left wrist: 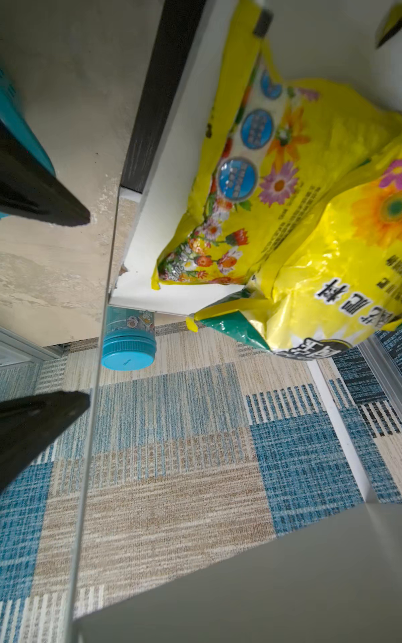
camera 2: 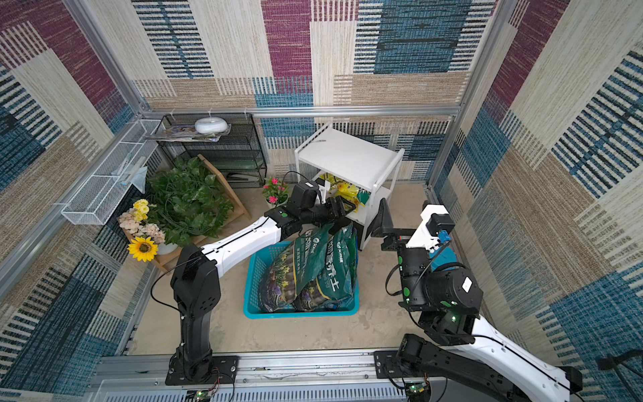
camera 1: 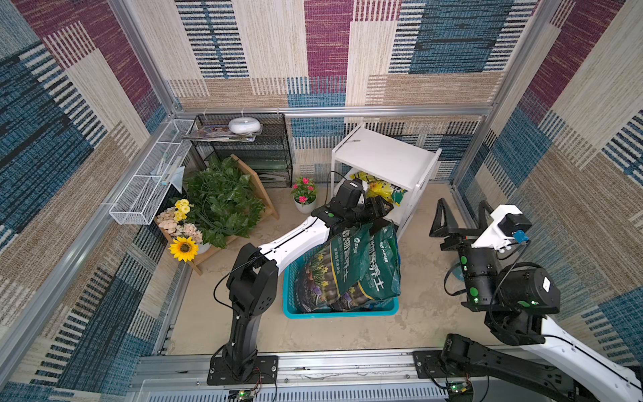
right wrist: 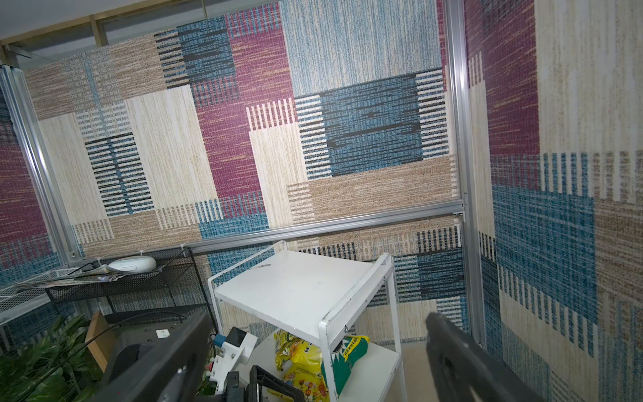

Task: Take down the fertilizer bag from the shelf
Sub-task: Pick up the fertilizer bag from the shelf.

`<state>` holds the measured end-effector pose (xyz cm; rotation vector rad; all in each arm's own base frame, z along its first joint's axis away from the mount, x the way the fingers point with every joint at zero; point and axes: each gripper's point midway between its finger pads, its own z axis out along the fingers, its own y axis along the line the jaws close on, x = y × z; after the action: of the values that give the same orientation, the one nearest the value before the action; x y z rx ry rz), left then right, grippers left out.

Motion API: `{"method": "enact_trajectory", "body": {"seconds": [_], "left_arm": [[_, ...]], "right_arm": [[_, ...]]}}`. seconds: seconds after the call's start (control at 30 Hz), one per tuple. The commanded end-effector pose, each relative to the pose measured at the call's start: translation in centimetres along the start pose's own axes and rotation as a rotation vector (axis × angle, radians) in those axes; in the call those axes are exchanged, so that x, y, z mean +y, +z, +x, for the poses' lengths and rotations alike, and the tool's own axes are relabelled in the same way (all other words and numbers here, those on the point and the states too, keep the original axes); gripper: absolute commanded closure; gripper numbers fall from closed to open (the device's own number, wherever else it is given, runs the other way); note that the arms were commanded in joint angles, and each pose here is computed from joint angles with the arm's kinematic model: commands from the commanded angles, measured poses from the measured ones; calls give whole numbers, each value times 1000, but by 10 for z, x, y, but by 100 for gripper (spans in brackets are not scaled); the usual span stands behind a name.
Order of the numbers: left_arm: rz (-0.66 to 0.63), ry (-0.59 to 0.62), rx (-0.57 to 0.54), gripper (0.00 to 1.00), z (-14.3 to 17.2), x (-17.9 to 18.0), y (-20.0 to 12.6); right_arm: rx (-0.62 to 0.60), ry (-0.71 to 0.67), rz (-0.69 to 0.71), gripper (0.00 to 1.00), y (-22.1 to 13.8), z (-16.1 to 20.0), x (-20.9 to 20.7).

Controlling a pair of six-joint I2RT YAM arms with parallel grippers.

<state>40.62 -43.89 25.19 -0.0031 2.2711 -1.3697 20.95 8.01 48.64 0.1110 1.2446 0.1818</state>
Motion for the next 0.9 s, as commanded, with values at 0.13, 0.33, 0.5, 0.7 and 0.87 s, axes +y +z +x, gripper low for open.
{"method": "enact_trajectory", "body": {"seconds": [0.13, 0.33, 0.5, 0.7, 0.87], "left_arm": [[47, 2, -69, 21, -11, -13, 5], [99, -18, -46, 24, -12, -26, 27], [109, -12, -45, 24, -11, -35, 35], [114, -19, -50, 24, -11, -38, 42], [111, -35, -56, 26, -13, -35, 51]], "right_arm": [[-4, 15, -5, 0, -1, -2, 0], [-2, 16, -6, 0, -1, -2, -1], [-3, 17, -8, 0, -1, -2, -1], [-2, 19, -11, 0, -1, -2, 0], [-1, 21, -14, 0, -1, -1, 0]]}}
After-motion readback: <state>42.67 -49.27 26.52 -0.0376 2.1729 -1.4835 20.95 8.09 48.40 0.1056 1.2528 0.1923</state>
